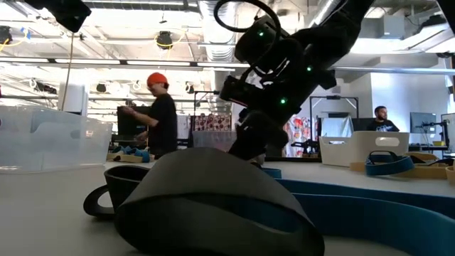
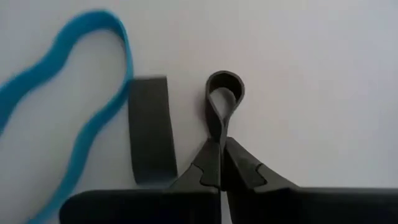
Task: Sort rubber bands into baskets
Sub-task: Put the black rubber band into the white bin
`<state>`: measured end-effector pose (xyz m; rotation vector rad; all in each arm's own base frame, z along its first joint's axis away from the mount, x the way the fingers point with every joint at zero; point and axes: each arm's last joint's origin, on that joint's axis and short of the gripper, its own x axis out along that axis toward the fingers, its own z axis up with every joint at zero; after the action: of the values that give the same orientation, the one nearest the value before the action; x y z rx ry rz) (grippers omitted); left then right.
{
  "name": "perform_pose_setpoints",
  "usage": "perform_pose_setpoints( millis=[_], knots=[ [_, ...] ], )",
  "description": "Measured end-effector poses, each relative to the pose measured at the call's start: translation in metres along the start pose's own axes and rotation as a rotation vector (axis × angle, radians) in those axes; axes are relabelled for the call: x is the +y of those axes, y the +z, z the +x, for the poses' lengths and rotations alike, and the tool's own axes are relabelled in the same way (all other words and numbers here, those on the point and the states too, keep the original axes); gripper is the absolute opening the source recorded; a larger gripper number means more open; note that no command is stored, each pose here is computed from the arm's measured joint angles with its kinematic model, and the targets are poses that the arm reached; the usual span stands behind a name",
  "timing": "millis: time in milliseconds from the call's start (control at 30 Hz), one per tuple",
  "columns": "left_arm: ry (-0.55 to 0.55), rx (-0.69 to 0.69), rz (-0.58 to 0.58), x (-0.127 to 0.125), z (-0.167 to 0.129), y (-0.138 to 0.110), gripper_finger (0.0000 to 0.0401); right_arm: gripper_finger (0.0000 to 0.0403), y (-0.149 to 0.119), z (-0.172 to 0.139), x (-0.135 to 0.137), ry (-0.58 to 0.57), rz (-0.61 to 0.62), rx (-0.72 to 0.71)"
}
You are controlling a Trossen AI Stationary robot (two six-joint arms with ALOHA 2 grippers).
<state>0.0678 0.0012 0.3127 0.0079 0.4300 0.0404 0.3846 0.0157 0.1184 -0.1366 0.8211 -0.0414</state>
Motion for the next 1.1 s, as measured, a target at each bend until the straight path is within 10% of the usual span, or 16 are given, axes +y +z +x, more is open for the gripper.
perform_pose_setpoints(
  millis=[533, 1100],
  knots=[
    [-0.001, 0.000, 0.000, 0.000, 0.000, 0.000, 0.0000, 0.0029, 0.014, -0.107, -0.026, -0.391, 0.018, 0.180],
    [0.000, 0.000, 0.000, 0.000, 0.000, 0.000, 0.0000, 0.0029, -0.030, -0.244, -0.074, -0.806, 0.333, 0.383]
  ],
)
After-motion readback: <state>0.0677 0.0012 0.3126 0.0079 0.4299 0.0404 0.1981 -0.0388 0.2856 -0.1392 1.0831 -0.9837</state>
